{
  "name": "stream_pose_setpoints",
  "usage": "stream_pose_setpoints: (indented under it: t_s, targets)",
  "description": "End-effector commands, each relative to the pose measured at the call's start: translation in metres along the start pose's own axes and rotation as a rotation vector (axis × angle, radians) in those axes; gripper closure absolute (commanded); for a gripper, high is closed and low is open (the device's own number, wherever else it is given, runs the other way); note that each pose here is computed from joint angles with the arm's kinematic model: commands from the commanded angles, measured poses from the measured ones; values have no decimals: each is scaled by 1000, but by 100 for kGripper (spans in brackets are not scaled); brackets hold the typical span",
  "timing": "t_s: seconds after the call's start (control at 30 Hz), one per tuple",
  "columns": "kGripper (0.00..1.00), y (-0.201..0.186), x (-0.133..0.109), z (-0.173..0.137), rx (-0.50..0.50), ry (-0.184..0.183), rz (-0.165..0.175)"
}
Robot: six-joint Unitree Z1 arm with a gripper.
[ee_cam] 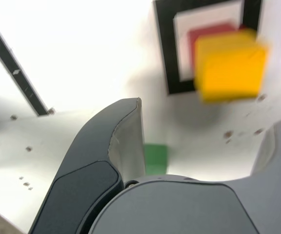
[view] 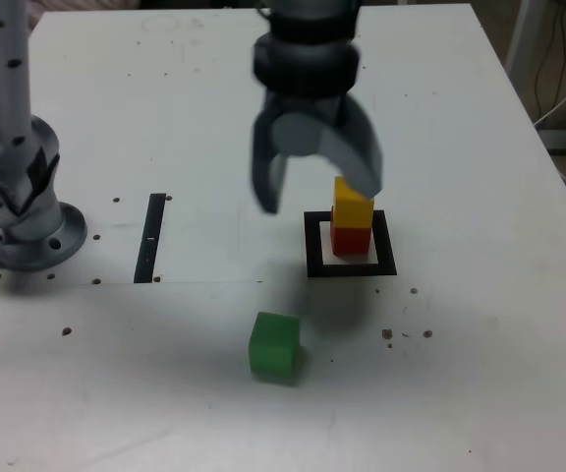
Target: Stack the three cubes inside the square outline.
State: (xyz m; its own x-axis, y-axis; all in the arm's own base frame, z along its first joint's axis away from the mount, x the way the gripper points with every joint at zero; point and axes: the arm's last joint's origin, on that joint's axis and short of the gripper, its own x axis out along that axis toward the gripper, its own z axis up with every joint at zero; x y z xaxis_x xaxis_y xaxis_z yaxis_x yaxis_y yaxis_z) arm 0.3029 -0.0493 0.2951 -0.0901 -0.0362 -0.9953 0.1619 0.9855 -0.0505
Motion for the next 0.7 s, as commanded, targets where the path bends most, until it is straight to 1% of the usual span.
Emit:
stream_pose_setpoints:
  t_s: [0.0, 0.13, 0.33, 0.43, 0.5, 0.6, 0.67]
  targets:
    - [0, -11, 0, -5, 16, 5, -6]
    - [0, -34, 4, -15, 37, 21, -5]
    - [0, -70, 16, -27, 54, 52, 15]
    - [0, -88, 23, -32, 61, 45, 21]
    - [1, -100, 29, -35, 64, 32, 21]
    - [1, -110, 37, -37, 60, 21, 22]
    - [1, -114, 42, -37, 53, 21, 28]
